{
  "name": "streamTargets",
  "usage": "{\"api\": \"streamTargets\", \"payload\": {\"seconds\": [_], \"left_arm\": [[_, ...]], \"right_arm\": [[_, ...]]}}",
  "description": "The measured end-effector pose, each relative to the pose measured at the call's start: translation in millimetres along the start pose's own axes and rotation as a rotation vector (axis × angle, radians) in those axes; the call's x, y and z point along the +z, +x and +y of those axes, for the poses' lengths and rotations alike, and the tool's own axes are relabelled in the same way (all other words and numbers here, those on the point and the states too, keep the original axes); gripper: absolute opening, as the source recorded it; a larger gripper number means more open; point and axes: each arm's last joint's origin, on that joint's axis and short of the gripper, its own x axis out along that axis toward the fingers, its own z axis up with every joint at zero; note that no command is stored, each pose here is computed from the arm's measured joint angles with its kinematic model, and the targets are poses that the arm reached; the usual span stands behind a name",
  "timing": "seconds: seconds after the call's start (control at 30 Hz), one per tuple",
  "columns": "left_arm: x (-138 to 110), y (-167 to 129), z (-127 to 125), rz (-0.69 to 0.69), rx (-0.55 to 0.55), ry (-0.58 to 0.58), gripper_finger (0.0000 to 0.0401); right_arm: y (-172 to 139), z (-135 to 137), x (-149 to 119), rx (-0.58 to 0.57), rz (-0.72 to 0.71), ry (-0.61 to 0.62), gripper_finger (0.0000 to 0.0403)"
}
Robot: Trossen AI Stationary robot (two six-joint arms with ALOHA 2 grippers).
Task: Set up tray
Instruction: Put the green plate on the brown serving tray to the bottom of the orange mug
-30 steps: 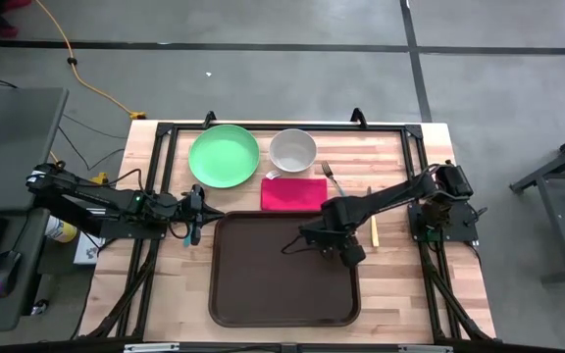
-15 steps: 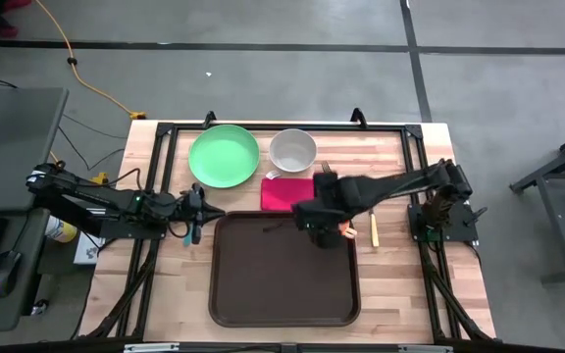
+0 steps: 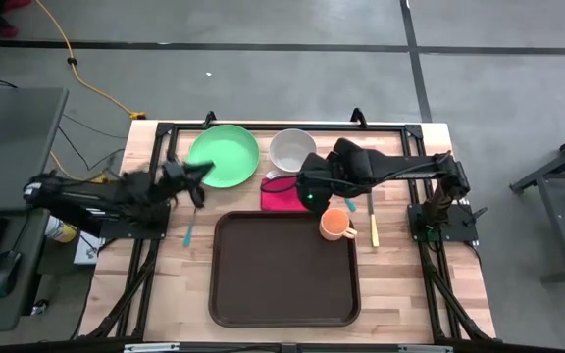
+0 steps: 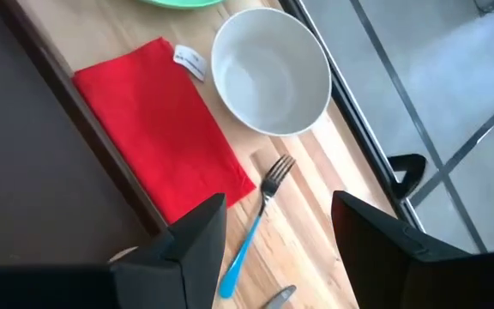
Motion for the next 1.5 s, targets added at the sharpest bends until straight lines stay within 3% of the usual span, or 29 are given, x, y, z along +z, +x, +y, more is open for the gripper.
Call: {"api": "streamTargets", "payload": {"seconds": [0.23, 0.4, 0.67, 0.8, 0.97, 1.17, 1.27, 1.5], "left_arm": [[66, -18, 49, 0.260, 0.278, 0.174, 0.0058], [94, -29, 66, 0.435, 0.352, 0.200, 0.0058], [79, 3, 75, 0.779, 0.274, 0.263, 0.0058], [64, 20, 90, 0.969, 0.335, 0.269, 0.0062], [52, 43, 120, 0.984, 0.320, 0.087, 0.0107], [22, 57, 160, 1.121, 0.346, -0.288, 0.0187], [27, 60, 163, 1.124, 0.325, -0.315, 0.0203], [11, 66, 167, 1.233, 0.304, -0.379, 0.0207]], "right_arm": [[-2, -4, -2, -0.039, -0.005, 0.019, 0.0191], [-13, -15, -4, -0.073, -0.061, 0.028, 0.0191], [-73, -82, -28, -0.083, -0.268, 0.210, 0.0191], [-102, -118, -50, -0.020, -0.346, 0.338, 0.0191], [-119, -141, -68, 0.041, -0.388, 0.387, 0.0191], [-121, -144, -70, 0.045, -0.390, 0.329, 0.0191], [-120, -144, -70, 0.035, -0.388, 0.288, 0.0191], [-123, -162, -76, -0.014, -0.406, 0.286, 0.0191]]}}
